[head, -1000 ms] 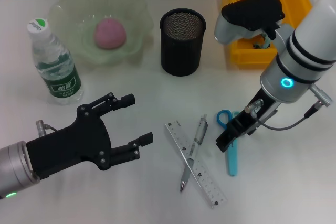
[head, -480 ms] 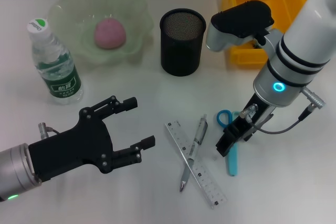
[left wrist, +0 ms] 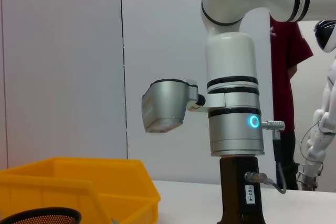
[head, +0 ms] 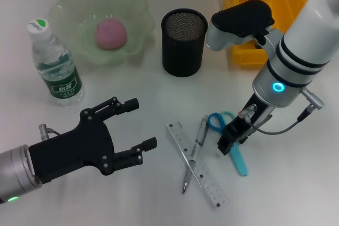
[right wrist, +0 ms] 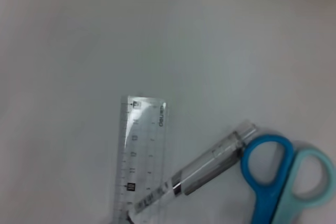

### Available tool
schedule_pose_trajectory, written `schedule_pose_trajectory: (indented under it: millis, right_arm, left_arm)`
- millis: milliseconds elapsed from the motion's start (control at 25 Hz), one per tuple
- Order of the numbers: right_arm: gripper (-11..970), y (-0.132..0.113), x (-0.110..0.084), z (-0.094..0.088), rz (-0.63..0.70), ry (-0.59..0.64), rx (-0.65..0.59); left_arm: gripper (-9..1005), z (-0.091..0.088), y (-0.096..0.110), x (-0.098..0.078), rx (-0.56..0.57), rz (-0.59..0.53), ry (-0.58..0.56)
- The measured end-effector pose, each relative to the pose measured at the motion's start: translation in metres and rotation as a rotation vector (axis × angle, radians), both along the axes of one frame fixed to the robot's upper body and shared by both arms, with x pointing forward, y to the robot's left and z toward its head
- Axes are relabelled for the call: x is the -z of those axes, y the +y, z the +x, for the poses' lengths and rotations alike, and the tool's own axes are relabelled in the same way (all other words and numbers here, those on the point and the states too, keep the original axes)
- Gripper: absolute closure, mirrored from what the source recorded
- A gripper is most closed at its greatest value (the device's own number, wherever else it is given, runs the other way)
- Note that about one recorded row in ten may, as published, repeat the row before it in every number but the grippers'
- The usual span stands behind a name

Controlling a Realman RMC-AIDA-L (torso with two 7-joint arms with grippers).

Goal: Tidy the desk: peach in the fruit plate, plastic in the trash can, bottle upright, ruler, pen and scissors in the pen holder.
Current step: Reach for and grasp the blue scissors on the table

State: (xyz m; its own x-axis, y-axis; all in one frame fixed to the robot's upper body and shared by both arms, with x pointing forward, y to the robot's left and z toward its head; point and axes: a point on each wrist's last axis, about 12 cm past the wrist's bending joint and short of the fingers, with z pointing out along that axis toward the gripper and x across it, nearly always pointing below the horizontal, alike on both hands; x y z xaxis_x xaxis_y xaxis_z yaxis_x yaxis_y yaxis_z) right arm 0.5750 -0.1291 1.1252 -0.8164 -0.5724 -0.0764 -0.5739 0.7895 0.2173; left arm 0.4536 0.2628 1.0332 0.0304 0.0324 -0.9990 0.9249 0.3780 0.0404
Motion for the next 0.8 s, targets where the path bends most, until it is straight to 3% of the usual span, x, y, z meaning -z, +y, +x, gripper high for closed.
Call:
schedule_pose_trajectory:
  millis: [400, 800]
  right_arm:
    - [472, 0.0029, 0.0031, -0.0023, -0.036, 0.008, -0.032]
    - [698, 0.0023, 0.004, -0.0008, -0.036, 0.006, -0.024]
  left_arm:
    - [194, -0.0003, -0.0007, 0.0, 0.006, 0.0, 0.001]
    - [194, 0.0012, -0.0019, -0.0007, 0.013, 0.001, -0.003]
